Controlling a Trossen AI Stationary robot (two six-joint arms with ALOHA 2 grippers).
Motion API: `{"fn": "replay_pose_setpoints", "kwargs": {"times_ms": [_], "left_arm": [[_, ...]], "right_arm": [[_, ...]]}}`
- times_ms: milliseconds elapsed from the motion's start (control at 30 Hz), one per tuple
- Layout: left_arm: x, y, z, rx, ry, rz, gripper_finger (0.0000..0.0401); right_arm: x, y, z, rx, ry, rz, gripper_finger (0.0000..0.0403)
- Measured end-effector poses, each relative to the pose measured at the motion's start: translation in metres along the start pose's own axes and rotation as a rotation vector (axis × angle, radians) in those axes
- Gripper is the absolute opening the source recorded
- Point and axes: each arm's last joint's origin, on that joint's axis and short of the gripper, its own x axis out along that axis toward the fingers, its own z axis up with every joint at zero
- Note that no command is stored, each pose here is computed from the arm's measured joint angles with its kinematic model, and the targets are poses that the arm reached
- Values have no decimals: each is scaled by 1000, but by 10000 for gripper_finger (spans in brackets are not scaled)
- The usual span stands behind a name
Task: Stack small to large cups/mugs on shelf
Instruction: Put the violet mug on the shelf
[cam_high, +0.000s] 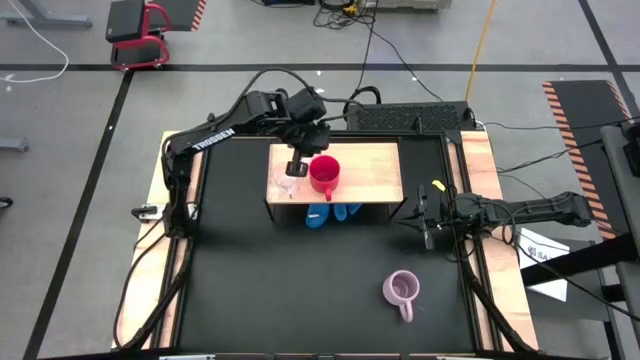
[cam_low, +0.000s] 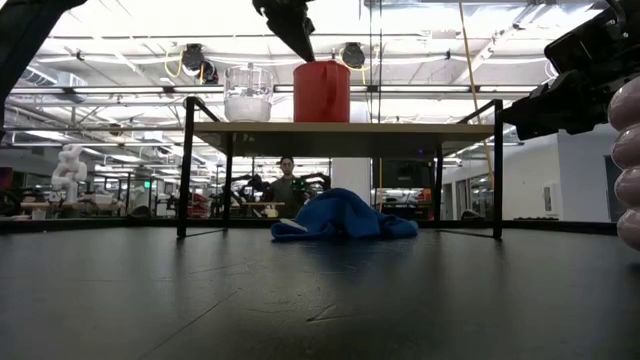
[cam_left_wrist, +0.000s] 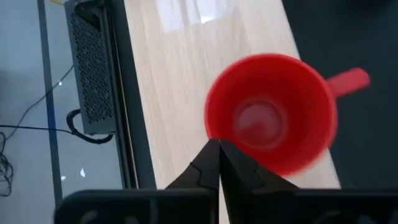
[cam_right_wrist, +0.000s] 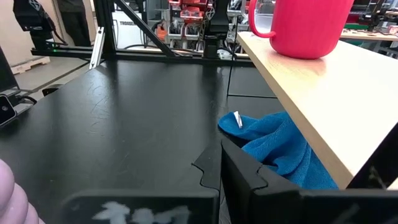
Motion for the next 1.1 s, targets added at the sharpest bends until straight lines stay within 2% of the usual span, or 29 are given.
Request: {"fn": "replay_pose_setpoints", "kwargs": {"times_ms": [167,333,567,667,800,1100], "left_arm": [[-21,-9,-6,-37,-16,-60,3],[-42,-20,-8,-58,-109,-151,2],[-66,-36,-14,-64,-208,-121,1],[-71,-42,-24,-81,-242,-105,1],[-64,-53,-39,-76,-307,-95,1],[-63,-74,-84,-109,-478,-5,0]], "right_arm": [[0,0,0,0,1,0,0],[0,0,0,-1,2,0,0],[0,0,0,-4,2,0,0],[0,0,0,-4,2,0,0],[0,0,0,-5,2,0,0],[0,0,0,-5,1,0,0]]}}
